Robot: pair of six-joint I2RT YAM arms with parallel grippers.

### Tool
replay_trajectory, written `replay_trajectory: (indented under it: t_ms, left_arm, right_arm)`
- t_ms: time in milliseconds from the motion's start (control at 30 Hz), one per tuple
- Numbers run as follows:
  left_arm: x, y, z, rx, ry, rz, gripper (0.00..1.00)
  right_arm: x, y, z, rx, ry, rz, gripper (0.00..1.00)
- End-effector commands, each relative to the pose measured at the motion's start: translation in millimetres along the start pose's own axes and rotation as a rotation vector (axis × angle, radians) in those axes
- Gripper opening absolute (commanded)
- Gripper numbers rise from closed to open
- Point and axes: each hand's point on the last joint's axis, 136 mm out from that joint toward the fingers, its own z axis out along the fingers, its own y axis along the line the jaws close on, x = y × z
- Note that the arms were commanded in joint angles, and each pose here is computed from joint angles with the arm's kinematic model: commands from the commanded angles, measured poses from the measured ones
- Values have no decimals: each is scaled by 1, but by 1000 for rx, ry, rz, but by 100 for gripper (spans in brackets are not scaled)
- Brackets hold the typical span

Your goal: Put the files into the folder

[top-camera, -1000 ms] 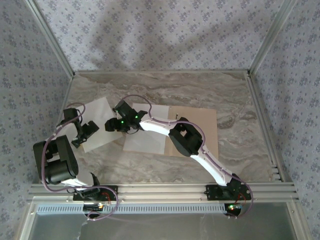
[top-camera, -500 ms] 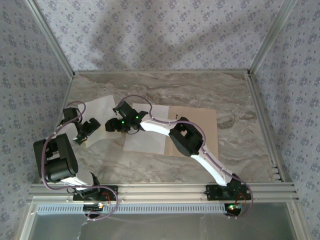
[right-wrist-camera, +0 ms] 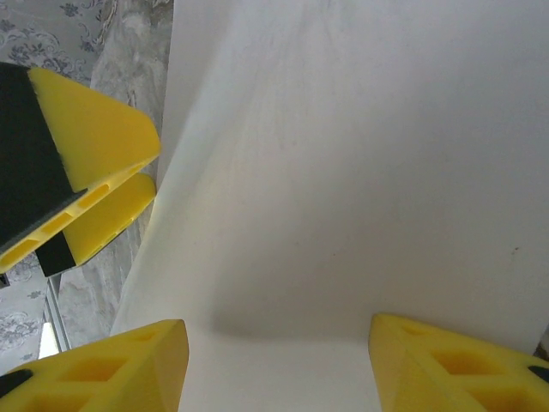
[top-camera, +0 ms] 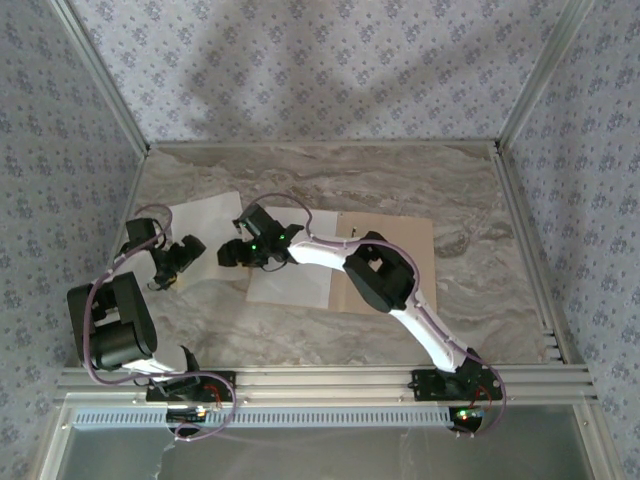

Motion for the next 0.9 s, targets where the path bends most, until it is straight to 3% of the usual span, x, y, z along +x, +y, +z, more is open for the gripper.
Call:
replay_trajectory:
  t_ms: [0,333,867]
  left_arm:
    - [26,2,2,19,88,-33,98]
    - [30,6,1,4,92,-19,97]
    - [34,-3,2,-32,105,53,97]
  right_arm:
    - [37,-50,-4,149,121,92,60]
    - [24,-63,-28,234,114,93,60]
    - [-12,-62,-26,249,79,94,61]
